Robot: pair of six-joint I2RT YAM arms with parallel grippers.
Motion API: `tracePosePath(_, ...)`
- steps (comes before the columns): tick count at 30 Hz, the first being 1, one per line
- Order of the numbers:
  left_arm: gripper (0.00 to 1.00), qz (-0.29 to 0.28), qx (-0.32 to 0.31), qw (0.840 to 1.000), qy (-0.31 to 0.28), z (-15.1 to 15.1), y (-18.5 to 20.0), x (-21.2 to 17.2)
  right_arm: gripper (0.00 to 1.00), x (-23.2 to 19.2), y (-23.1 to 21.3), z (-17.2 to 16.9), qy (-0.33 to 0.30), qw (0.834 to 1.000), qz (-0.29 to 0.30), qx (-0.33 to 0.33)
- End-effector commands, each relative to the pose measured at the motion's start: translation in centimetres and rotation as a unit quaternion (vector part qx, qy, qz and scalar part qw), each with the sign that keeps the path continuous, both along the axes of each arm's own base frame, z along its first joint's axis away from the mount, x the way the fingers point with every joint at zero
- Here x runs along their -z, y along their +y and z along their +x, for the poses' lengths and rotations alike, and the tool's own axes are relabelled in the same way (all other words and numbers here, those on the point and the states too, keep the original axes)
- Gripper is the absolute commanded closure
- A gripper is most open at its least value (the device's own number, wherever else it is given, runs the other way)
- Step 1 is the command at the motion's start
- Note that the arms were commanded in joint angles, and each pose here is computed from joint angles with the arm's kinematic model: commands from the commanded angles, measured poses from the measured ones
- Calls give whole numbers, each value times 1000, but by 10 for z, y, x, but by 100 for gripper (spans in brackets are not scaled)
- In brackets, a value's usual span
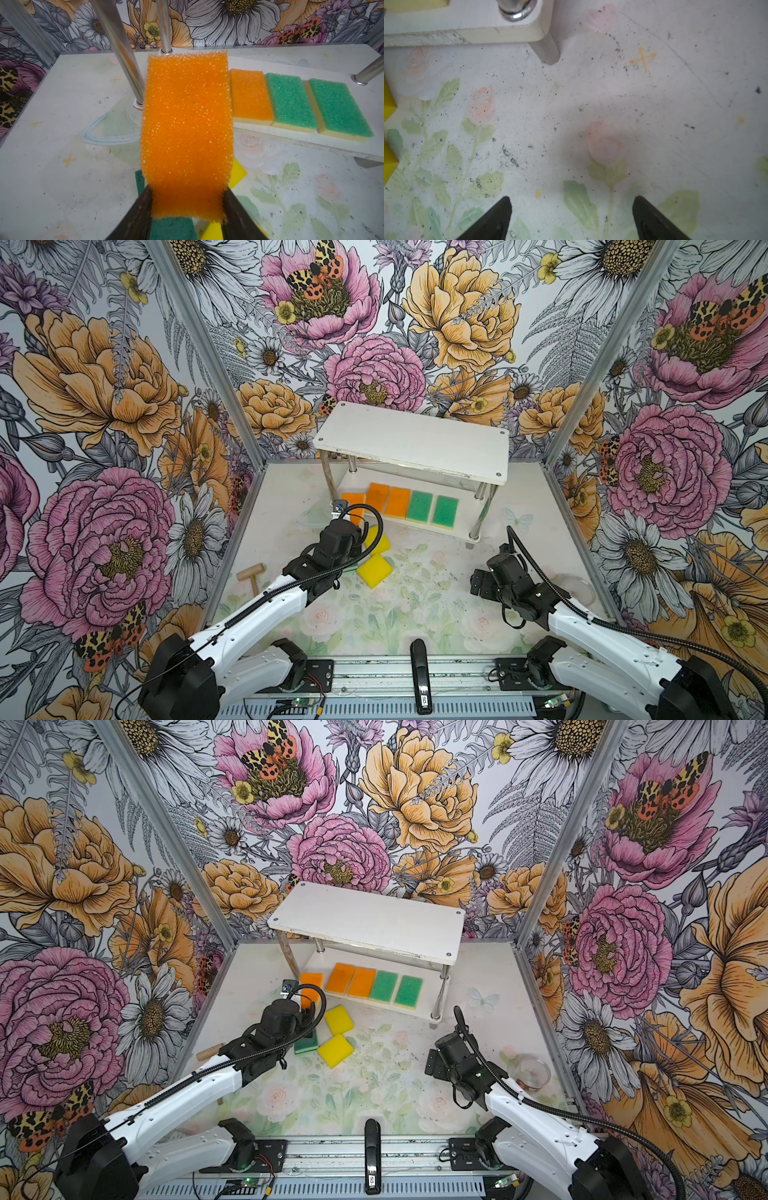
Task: Place and organize the cleaning sponges onto the shelf
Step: 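Lift the orange sponge with the left gripper and carry it to the shelf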
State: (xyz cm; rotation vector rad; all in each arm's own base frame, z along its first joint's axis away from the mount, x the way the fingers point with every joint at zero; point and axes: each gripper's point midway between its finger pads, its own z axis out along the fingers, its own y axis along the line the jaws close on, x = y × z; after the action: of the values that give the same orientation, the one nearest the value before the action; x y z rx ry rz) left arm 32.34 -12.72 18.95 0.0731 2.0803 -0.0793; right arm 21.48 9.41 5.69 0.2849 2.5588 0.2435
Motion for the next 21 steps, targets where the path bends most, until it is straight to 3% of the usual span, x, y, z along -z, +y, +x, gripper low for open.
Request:
tracePosePath(1, 49, 2, 52, 999, -14, 8, -7, -6, 7, -3, 2, 4, -4, 1000, 5, 3)
tracePosePath(7, 49, -11, 73, 997, -11, 25, -6, -2, 7, -3, 3, 6, 1, 1000, 3, 2)
tracePosePath(21, 52, 32, 66, 997, -2, 63, -11, 5, 7, -2, 3, 7, 4, 1000, -1, 1)
